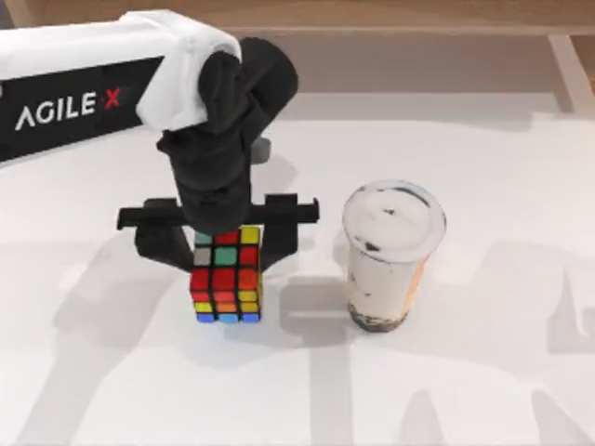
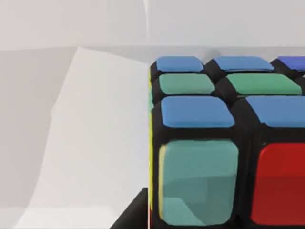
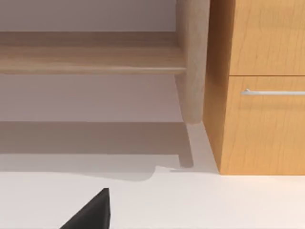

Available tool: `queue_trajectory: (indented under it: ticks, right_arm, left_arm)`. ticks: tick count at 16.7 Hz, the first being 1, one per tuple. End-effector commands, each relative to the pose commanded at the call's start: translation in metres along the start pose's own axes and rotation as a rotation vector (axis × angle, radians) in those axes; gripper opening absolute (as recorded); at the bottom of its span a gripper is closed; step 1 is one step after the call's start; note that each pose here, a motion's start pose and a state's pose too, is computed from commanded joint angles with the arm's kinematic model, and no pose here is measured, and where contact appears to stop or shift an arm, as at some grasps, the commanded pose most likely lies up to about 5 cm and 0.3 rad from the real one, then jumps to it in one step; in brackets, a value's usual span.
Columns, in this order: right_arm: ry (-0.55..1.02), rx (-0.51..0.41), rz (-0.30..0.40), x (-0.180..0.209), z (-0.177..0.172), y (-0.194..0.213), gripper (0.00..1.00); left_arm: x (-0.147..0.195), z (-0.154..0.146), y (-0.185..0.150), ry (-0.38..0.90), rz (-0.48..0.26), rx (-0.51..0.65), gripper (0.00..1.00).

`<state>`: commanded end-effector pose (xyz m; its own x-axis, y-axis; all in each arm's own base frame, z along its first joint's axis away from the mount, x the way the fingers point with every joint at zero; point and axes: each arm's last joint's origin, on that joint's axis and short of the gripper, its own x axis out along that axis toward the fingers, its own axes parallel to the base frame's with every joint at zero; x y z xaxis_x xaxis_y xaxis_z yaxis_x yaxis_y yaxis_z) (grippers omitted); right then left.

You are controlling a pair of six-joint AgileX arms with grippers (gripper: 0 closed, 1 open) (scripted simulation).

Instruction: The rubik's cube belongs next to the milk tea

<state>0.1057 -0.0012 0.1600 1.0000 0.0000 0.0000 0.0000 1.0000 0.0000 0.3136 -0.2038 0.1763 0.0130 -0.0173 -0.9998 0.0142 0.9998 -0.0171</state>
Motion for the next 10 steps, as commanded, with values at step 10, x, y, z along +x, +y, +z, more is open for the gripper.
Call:
queue_trajectory:
  ticks: [10]
  right_arm:
    - [0.000, 0.000, 0.000, 0.0000, 0.0000, 0.0000, 1.00]
  left_arm:
    - [0.0035, -0.0008, -0.0004, 0.009, 0.005, 0.002, 0.38]
